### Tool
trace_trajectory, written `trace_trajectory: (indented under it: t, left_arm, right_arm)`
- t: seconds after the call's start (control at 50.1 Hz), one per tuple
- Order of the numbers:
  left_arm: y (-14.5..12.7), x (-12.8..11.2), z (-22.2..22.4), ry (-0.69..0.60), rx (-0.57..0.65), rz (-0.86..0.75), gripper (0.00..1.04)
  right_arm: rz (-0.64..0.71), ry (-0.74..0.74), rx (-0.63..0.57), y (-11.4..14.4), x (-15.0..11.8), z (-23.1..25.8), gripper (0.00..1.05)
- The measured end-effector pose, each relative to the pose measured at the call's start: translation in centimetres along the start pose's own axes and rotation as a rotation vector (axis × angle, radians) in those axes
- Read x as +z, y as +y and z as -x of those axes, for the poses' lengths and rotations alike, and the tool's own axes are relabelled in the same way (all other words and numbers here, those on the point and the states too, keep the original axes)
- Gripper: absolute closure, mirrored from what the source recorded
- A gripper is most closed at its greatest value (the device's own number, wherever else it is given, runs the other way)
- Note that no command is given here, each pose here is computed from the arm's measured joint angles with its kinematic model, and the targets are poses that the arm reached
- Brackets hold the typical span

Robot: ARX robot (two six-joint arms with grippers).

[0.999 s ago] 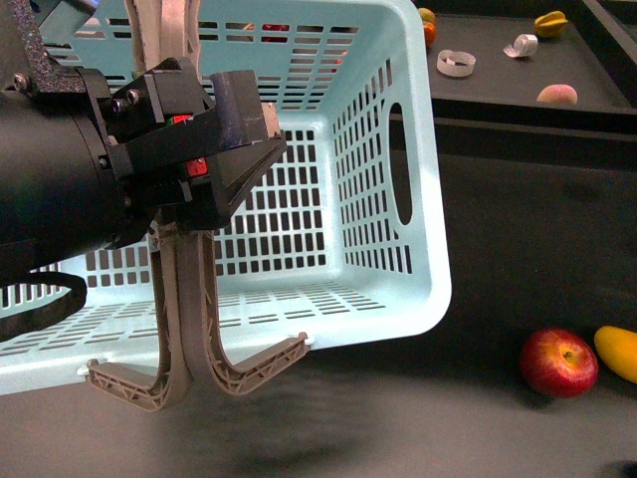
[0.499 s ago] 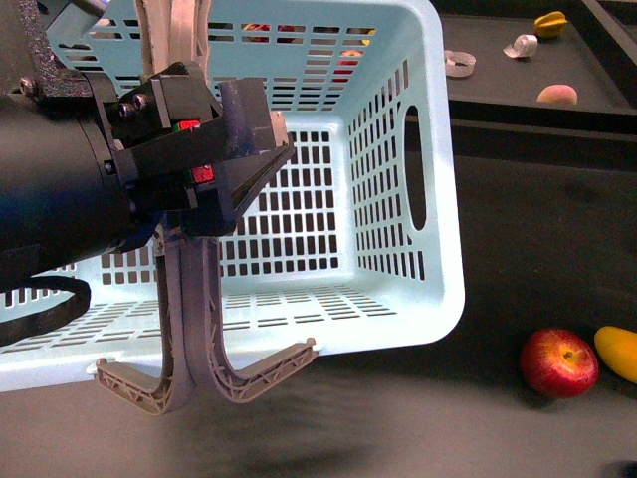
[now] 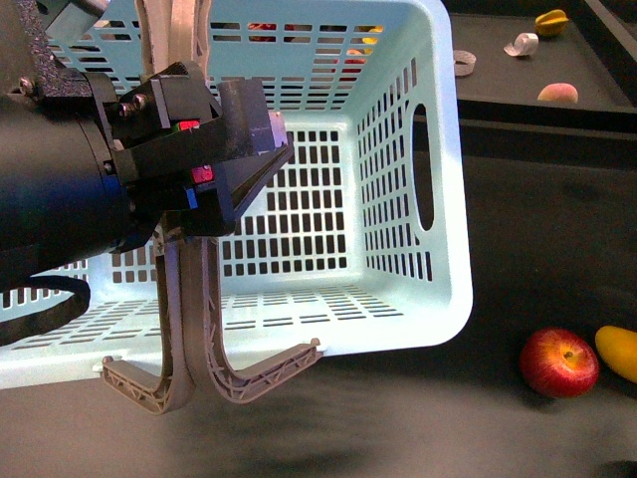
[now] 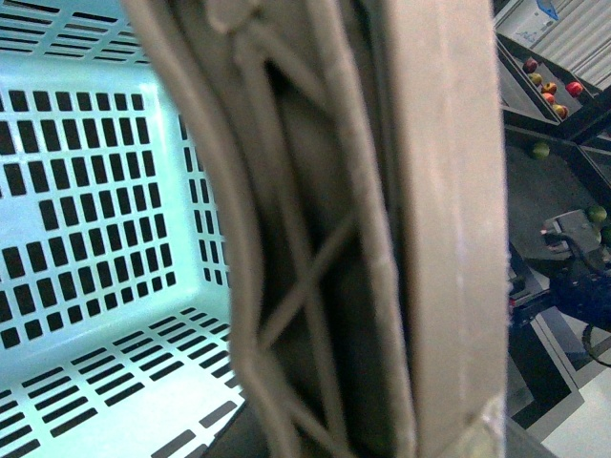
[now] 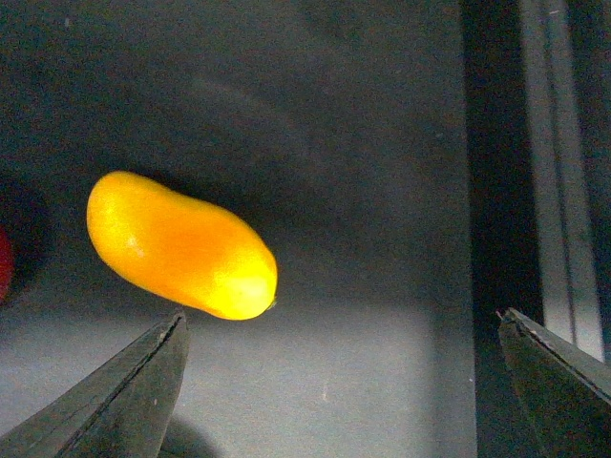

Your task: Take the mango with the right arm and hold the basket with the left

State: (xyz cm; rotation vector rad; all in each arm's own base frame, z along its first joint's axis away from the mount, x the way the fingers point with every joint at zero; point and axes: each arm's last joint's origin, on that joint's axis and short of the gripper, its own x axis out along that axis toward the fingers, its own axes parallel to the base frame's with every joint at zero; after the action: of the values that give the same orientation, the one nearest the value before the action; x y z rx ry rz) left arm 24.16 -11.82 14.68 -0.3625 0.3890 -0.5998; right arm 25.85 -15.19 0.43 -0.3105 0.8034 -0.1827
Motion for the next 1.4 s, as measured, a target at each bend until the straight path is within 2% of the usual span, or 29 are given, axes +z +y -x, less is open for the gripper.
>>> trace_trajectory:
  t: [0.12,0.22,0.579,0.819,1.118,1.198,1.278,1.398]
  left_arm:
    - [0.0,0.0,0.0,-0.001,0.002,-0.001,0.88]
    - [0.0,0.0,0.0,-0.002,0.006,0.000,0.88]
    - [0.0,0.0,0.0,-0.002,0.004,-0.001,0.88]
    - [0.0,0.0,0.0,-0.002,0.005,-0.001,0.88]
    - [0.0,0.0,0.0,-0.002,0.005,0.000,0.88]
    - [0.0,0.0,0.0,-0.002,0.005,-0.001,0.88]
    - [0.0,0.0,0.0,-0.002,0.005,-0.001,0.88]
    - [0.0,0.0,0.0,-0.002,0.005,-0.001,0.88]
  right_arm:
    - [0.108,0.060,0.083,0.9,-1.0,-3.4,0.08]
    - [0.202,0.080,0.092,1.4,-1.3,-5.7,0.08]
    - [0.448,0.130,0.181,3.1,-1.6,-10.0,0.08]
    - [0.478,0.149,0.219,4.9,-1.8,-12.9,0.08]
    - [0.387,0.159,0.242,5.5,-1.3,-14.8,0.08]
    - [0.365,0.159,0.244,5.5,-1.2,-14.8,0.15]
    - [0.338,0.176,0.263,5.7,-1.4,-14.8,0.29]
    - [0.297,0.183,0.274,5.5,-1.4,-14.6,0.41]
